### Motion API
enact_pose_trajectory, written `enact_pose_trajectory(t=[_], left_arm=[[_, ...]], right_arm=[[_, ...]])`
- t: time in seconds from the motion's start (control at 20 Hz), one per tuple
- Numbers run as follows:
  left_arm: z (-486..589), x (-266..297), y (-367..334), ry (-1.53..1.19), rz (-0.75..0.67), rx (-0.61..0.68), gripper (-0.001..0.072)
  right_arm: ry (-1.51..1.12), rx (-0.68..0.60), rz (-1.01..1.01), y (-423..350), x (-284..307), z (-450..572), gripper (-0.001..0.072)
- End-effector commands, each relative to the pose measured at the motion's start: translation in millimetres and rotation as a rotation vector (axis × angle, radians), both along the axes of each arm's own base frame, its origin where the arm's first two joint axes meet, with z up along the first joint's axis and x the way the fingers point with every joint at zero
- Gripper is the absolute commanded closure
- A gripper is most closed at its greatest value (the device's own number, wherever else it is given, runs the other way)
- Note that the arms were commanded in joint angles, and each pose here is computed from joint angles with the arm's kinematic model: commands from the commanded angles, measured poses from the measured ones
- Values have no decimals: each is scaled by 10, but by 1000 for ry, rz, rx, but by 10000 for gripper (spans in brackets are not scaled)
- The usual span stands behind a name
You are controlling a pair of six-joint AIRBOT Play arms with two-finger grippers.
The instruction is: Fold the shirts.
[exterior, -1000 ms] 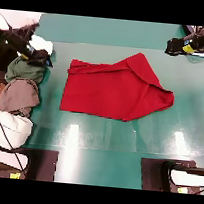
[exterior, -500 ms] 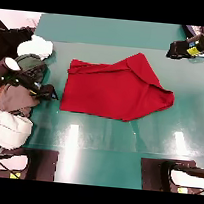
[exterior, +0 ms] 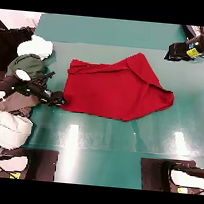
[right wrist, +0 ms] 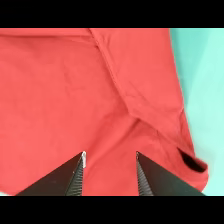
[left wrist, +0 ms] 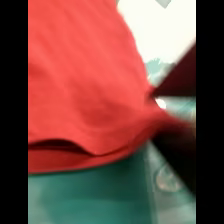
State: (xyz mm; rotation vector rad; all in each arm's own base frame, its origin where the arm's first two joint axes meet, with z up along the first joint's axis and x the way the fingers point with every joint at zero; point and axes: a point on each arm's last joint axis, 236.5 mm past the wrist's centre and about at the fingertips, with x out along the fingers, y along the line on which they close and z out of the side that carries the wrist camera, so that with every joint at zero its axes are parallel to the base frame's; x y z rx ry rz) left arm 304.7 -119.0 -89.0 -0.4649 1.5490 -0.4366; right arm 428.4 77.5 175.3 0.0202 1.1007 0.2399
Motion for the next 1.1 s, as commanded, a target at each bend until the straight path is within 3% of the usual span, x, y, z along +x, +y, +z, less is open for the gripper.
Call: enact_pose_trajectory(t=[0.0, 0.2, 0.4, 0.6, 0.8, 1.05], left_arm=[[-8, 52, -141, -41, -24, 10, 681], [326, 266, -125, -103, -90, 20, 682], [898, 656, -103, -284, -101, 40, 682], [1079, 780, -107, -337, -99, 41, 681], [1074, 748, -113, -323, -102, 37, 682], [1069, 702, -121, -304, -108, 33, 682]], right_arm=[[111, -19, 20, -42, -247, -105, 348], [222, -24, -21, -251, -633, -450, 348], [330, 12, -197, -639, -1241, -1234, 347], [386, 230, -388, -613, -1680, -1961, 343], [358, 388, -544, -537, -1690, -2355, 343], [216, 409, -600, -568, -1386, -2382, 346]])
